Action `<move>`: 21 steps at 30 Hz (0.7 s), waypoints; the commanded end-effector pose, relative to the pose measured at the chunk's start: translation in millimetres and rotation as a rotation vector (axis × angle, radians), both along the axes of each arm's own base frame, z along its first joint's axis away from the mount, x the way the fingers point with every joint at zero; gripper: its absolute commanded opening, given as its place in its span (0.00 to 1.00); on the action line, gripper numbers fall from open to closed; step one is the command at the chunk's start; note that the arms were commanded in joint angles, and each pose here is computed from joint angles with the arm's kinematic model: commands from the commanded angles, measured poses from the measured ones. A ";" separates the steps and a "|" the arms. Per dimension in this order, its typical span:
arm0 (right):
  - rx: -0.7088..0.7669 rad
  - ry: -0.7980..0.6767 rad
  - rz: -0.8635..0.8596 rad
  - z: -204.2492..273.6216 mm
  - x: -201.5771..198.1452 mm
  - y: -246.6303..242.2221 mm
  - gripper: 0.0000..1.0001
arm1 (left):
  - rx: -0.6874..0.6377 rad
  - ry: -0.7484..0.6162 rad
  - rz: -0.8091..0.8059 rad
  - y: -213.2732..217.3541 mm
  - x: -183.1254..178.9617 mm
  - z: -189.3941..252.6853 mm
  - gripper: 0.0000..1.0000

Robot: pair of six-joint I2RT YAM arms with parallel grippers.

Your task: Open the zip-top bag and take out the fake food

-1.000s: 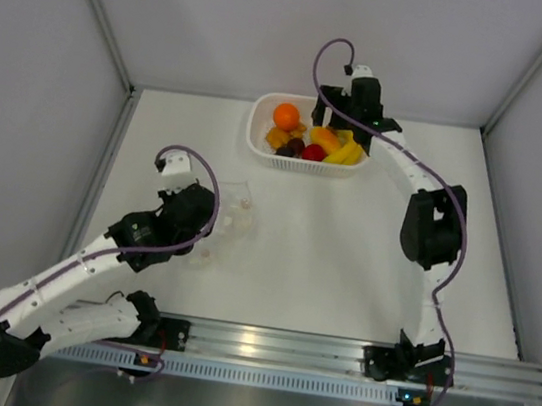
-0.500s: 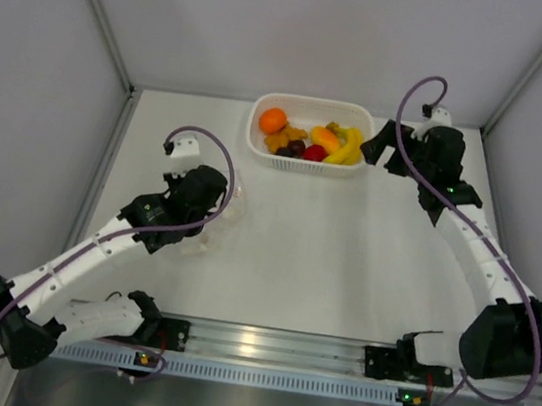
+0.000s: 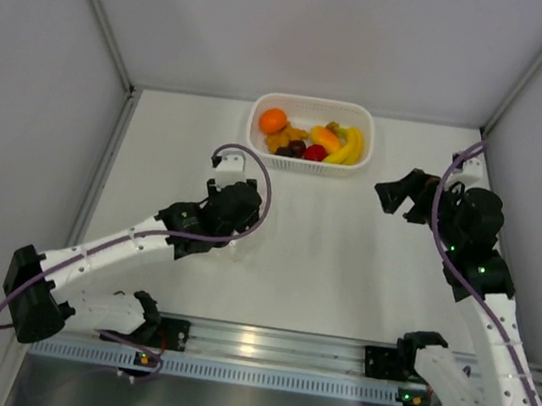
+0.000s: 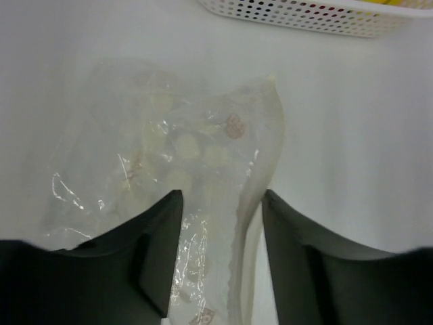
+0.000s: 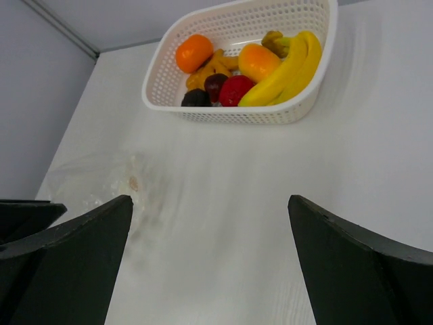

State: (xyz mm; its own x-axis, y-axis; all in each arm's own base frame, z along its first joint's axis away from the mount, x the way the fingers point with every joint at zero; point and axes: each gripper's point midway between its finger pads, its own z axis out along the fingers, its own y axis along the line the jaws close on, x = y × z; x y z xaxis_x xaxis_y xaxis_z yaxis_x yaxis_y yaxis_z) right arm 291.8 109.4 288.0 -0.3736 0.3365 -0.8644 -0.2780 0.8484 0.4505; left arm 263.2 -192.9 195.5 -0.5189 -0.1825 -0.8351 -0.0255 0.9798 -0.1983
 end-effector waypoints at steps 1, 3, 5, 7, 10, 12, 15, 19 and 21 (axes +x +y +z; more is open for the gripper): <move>-0.090 0.038 -0.074 -6.8 -14.2 -21.0 0.99 | -0.107 -0.052 -0.050 -28.3 9.9 28.7 0.61; -0.134 0.036 -0.090 -6.9 -20.4 -28.1 1.00 | -0.112 -0.062 -0.056 -27.7 9.4 33.9 0.74; -0.170 0.044 -0.126 -6.0 -28.9 -38.2 0.99 | -0.122 -0.085 -0.047 -22.4 8.1 42.8 0.89; -0.184 0.036 -0.155 0.1 -36.2 -45.1 0.99 | -0.110 -0.107 -0.042 -15.6 7.2 48.1 0.95; -0.211 0.028 -0.194 4.2 -46.9 -55.3 1.00 | -0.073 -0.154 -0.018 0.9 6.9 58.2 0.98; -0.229 0.021 -0.213 4.7 -51.8 -60.5 0.99 | -0.053 -0.172 -0.007 12.4 8.7 63.0 0.98; -0.273 0.006 -0.263 7.3 -58.3 -70.7 0.99 | -0.009 -0.184 0.024 34.3 14.6 64.6 0.98; -0.401 -0.018 -0.341 9.2 -65.5 -84.5 0.99 | 0.094 -0.137 0.149 88.8 13.8 55.8 0.98; -0.439 -0.021 -0.372 8.5 -71.2 -89.2 1.00 | 0.130 -0.134 0.191 110.8 8.5 56.8 0.98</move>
State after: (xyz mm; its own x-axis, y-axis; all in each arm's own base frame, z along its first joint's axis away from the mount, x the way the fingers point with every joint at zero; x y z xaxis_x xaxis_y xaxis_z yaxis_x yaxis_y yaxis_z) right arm 230.0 47.6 287.0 -0.3111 0.1226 -0.9424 -0.0520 0.9880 0.1457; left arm 281.3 -117.2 247.7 -0.3767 -0.2085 -0.9026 -0.1329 0.9764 -0.1701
